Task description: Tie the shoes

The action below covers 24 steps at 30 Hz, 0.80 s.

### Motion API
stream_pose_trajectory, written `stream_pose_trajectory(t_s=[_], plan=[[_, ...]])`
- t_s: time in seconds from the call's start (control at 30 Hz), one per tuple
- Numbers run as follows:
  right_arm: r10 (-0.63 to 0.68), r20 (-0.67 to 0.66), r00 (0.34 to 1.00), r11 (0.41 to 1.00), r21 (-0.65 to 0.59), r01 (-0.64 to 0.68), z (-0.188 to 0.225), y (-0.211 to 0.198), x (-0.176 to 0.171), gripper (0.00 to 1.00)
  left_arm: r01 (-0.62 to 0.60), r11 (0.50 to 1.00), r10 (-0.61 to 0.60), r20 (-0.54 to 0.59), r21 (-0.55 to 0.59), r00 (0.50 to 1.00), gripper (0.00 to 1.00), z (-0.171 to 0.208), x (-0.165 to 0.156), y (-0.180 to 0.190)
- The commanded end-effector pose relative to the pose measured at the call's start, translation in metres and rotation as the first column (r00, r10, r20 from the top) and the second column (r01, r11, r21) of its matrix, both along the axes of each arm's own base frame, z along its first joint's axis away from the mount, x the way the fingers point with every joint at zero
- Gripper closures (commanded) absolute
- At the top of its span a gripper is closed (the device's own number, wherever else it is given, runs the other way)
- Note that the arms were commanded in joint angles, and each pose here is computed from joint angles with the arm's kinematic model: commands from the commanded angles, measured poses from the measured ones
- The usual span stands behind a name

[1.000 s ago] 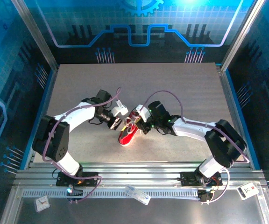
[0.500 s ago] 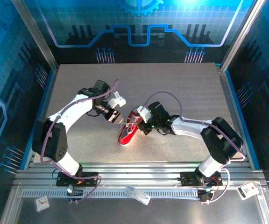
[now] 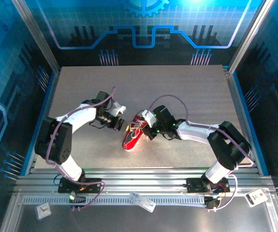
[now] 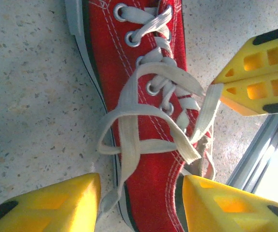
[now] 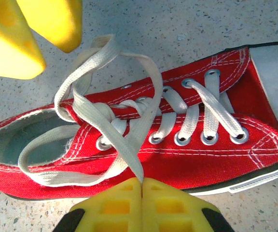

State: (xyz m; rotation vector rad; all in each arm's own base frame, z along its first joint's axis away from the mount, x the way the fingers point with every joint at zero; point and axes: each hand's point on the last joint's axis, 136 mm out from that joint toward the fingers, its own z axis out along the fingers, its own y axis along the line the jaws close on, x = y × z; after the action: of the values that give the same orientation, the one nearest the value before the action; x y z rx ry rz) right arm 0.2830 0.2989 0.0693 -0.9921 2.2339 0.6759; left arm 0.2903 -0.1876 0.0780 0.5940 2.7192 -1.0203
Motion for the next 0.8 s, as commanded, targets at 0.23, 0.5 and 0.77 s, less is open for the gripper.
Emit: stream_pose_trajectory(t_s=[0.23, 0.5, 0.77], plan=[[-0.018, 0.013, 1.000, 1.000, -0.003, 0.018, 0.008, -0.003, 0.007, 1.00, 0.055, 0.995, -0.059, -0.052, -0.086, 0.997, 0.60, -0.008, -0.007, -0.010], [-0.071, 0.003, 0.998, 0.997, 0.011, 0.071, 0.012, -0.013, 0.012, 1.00, 0.089, 0.993, -0.095, -0.061, -0.082, 0.994, 1.00, -0.006, -0.017, -0.007], [-0.154, 0.015, 0.988, 0.988, 0.028, 0.154, 0.035, -0.044, 0.012, 1.00, 0.077, 0.997, -0.078, 0.035, 0.029, 0.996, 1.00, 0.022, -0.016, 0.020]])
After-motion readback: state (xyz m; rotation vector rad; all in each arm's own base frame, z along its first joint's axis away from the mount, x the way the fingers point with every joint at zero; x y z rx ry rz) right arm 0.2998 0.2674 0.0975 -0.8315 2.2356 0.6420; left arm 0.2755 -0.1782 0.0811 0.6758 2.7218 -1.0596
